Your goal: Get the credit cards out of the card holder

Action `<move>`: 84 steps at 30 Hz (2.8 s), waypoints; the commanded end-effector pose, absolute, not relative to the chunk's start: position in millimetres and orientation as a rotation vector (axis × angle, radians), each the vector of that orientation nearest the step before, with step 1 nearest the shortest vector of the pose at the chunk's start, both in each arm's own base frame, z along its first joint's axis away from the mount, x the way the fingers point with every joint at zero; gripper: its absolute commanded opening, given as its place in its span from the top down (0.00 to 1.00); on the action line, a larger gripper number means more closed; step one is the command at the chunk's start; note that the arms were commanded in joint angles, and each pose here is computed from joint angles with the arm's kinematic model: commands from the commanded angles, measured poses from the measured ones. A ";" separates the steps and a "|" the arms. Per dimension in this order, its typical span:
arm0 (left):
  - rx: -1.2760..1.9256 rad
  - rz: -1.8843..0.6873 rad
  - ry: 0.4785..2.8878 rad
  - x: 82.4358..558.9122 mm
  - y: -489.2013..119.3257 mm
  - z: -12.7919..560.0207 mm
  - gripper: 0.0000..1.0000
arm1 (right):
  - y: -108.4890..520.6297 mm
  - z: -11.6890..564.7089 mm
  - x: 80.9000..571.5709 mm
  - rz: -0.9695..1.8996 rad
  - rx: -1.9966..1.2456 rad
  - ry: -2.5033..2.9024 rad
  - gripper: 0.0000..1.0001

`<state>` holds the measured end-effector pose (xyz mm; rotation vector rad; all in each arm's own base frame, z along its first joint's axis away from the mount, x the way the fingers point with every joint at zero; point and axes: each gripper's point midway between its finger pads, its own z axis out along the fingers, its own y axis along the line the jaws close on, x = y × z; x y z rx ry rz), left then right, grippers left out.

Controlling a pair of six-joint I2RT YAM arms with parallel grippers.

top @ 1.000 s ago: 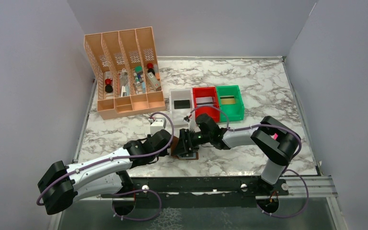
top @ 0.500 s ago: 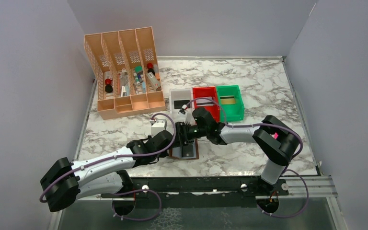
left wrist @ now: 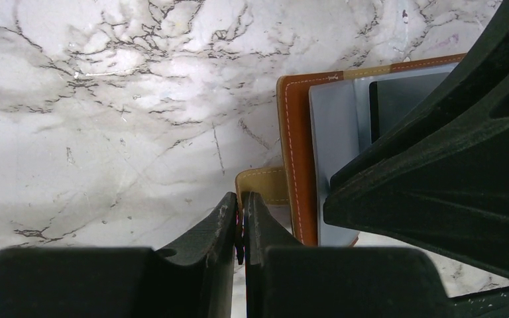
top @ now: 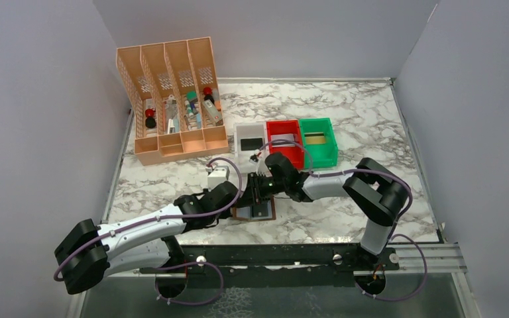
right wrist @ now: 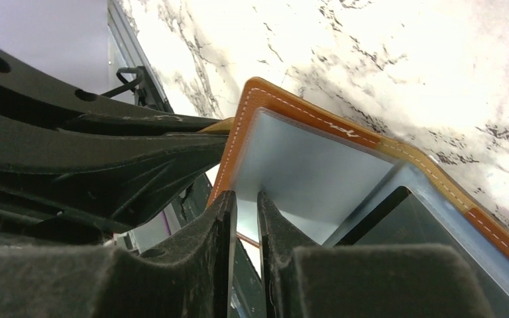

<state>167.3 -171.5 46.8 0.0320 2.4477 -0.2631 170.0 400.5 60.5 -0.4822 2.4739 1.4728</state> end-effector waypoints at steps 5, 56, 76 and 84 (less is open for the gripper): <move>0.004 -0.274 2.431 170.2 -171.8 52.3 0.81 | 378.5 -3.4 176.6 1.114 -0.468 2.668 0.84; -0.113 -0.628 2.461 179.2 -242.1 12.4 0.81 | 322.6 51.7 200.4 0.742 -0.335 2.507 0.75; -0.084 -0.618 2.425 181.3 -237.0 25.0 0.73 | 305.2 33.8 193.9 0.656 -0.362 2.548 0.57; -0.067 -0.661 2.402 181.7 -242.0 28.2 0.67 | 313.2 16.6 185.3 0.716 -0.343 2.603 0.61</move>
